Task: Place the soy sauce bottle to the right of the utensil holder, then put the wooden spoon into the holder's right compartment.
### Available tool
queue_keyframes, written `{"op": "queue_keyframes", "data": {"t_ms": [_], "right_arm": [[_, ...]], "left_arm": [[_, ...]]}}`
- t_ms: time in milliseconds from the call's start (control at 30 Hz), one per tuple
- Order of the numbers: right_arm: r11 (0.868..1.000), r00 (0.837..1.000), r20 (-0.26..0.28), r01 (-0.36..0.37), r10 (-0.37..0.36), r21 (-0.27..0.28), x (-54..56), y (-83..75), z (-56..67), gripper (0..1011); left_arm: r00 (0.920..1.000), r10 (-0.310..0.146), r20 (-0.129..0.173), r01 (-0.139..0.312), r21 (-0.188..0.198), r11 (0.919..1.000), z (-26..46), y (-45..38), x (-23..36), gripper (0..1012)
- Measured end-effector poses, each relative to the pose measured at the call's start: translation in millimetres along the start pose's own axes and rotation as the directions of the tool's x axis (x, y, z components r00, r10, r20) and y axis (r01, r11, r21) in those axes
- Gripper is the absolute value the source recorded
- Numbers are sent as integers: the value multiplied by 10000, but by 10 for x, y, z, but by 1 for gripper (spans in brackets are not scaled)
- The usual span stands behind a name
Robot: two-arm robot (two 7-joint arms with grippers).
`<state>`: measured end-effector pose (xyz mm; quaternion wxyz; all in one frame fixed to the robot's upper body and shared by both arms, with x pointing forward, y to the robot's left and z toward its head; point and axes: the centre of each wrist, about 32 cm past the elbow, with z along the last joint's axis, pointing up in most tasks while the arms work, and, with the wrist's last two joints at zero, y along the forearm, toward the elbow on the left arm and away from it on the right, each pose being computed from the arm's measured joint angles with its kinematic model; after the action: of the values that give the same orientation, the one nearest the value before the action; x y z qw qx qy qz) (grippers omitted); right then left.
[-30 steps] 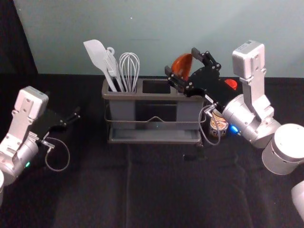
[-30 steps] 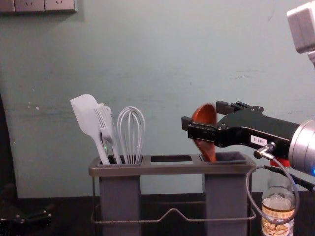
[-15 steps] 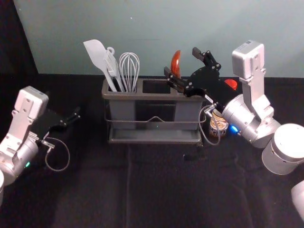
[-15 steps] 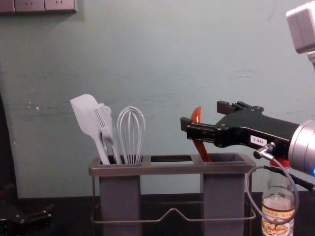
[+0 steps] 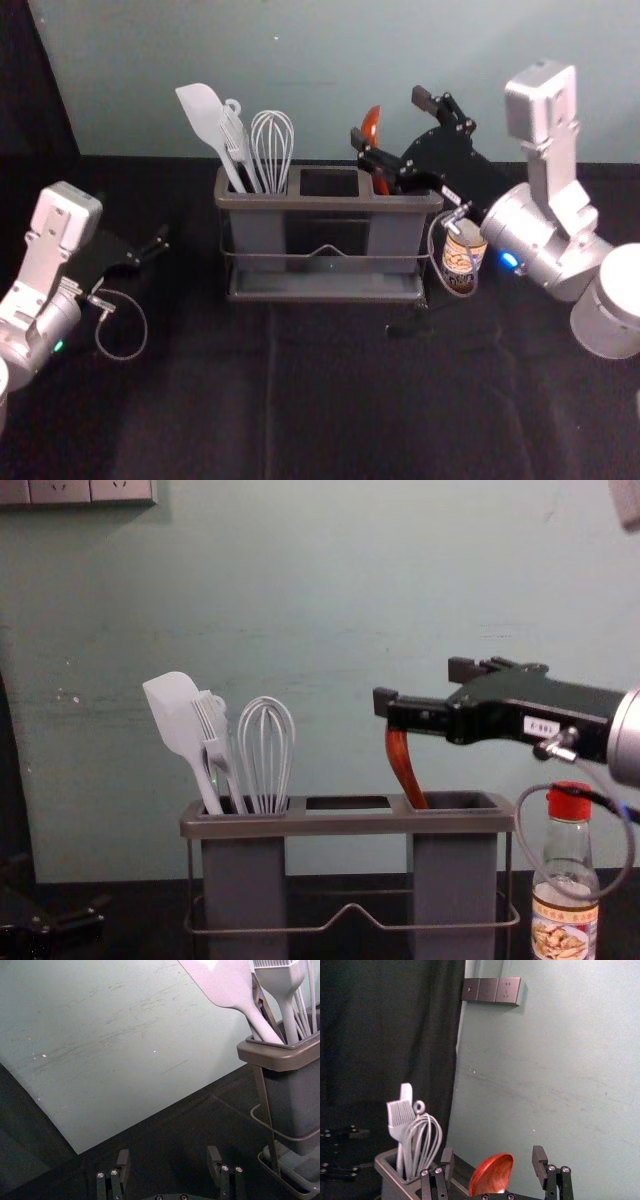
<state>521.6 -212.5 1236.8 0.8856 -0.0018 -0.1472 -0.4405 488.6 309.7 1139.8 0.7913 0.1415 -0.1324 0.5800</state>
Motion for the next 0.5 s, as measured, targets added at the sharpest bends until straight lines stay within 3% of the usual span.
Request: {"op": "queue_keyframes", "data": {"t_ms": [233,500], "right_arm": [[9986,9964,-677,-512,505,-92,70,-139,237,1002],[9966,9879,-1358,-790,752,-229,111,-478,421,1002]], "left_arm": [[10000,0,0,0,0,10000,0,0,0,1005],[10000,-1,0,1,0,10000,0,0,0,1005]]}}
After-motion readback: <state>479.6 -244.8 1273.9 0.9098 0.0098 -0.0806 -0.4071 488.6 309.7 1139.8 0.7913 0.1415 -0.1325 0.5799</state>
